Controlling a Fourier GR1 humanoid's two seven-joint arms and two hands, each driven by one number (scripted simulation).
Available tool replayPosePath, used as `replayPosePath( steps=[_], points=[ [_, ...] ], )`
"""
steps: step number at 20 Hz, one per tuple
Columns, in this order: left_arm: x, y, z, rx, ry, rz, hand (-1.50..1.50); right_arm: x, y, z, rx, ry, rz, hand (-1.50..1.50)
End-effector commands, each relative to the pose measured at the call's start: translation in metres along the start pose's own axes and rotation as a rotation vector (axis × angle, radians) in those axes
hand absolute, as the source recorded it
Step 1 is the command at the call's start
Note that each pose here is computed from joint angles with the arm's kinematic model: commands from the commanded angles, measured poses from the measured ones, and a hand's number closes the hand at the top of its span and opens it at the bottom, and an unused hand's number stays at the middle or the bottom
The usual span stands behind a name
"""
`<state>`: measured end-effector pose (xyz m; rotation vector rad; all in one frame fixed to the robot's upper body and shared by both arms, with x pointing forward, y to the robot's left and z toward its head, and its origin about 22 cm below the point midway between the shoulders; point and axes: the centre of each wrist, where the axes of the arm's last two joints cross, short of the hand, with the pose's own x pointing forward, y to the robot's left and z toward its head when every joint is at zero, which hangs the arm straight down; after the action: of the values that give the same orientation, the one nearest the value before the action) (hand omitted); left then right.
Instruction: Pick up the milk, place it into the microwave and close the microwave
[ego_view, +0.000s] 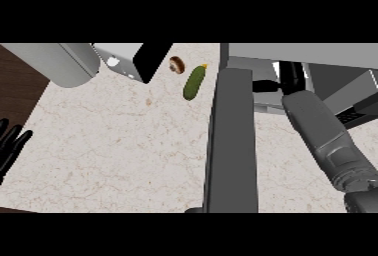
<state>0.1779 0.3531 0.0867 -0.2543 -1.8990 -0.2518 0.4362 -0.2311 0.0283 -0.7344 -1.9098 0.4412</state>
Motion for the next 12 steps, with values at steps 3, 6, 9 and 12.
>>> replayPosePath(
  steps=[3,6,9,12],
  points=[
    [-0.012,-0.014,-0.007,-0.045,-0.013,0.036,-1.5,-0.011,0.007,0.017,0.019,0.009,-0.223,-1.5],
    [-0.014,-0.021,-0.016,-0.079,-0.003,0.04,-1.5,-0.017,0.006,0.024,0.045,0.046,-0.321,-1.5],
    [-0.01,-0.026,-0.01,-0.106,0.014,0.067,-1.5,-0.03,0.002,0.036,0.052,0.069,-0.369,-1.5],
    [-0.009,-0.037,-0.026,-0.121,-0.005,0.077,1.5,-0.036,0.012,0.054,0.088,0.081,-0.478,-1.5]
  ],
)
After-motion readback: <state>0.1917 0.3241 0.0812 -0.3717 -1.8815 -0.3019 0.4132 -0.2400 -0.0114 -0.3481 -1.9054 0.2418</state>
